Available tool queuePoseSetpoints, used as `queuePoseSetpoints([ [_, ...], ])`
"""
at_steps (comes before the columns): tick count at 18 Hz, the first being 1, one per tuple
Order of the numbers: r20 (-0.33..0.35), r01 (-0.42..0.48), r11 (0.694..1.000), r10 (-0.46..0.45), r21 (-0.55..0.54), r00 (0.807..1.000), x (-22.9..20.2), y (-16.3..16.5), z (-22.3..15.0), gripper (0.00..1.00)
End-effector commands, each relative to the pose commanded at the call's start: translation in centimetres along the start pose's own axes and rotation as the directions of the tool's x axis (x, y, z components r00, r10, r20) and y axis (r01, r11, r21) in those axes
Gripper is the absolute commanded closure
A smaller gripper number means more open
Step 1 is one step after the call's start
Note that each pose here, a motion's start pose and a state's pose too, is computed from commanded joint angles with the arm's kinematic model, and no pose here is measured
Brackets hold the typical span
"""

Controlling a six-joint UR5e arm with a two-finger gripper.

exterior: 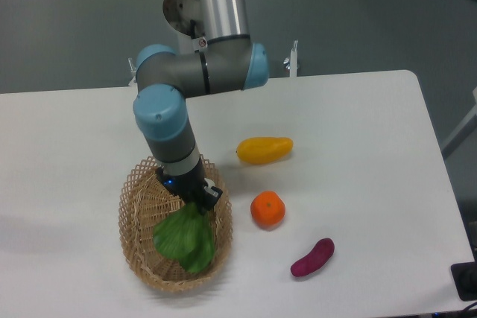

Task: Pick up the green vegetable from the basket
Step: 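Lift the bok choy out of the basket and carry it upward, away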

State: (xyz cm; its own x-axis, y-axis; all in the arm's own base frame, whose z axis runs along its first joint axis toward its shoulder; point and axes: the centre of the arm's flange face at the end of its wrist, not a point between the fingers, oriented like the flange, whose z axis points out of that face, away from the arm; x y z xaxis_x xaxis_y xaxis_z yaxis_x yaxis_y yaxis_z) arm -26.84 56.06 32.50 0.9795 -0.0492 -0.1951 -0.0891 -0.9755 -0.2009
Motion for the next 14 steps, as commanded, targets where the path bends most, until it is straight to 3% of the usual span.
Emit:
queuePoseSetpoints([
  [7,0.028,0.041,0.998,-0.043,0.043,0.999,-10.4,3.1,-5.6,0.64],
  [11,0.010,0.029,0.999,-0.030,0.042,0.999,-16.0,7.3,-6.6,0.64],
  [14,0.006,-0.030,0.999,0.030,0.015,1.000,-20.0,11.6,-6.9,0.64],
])
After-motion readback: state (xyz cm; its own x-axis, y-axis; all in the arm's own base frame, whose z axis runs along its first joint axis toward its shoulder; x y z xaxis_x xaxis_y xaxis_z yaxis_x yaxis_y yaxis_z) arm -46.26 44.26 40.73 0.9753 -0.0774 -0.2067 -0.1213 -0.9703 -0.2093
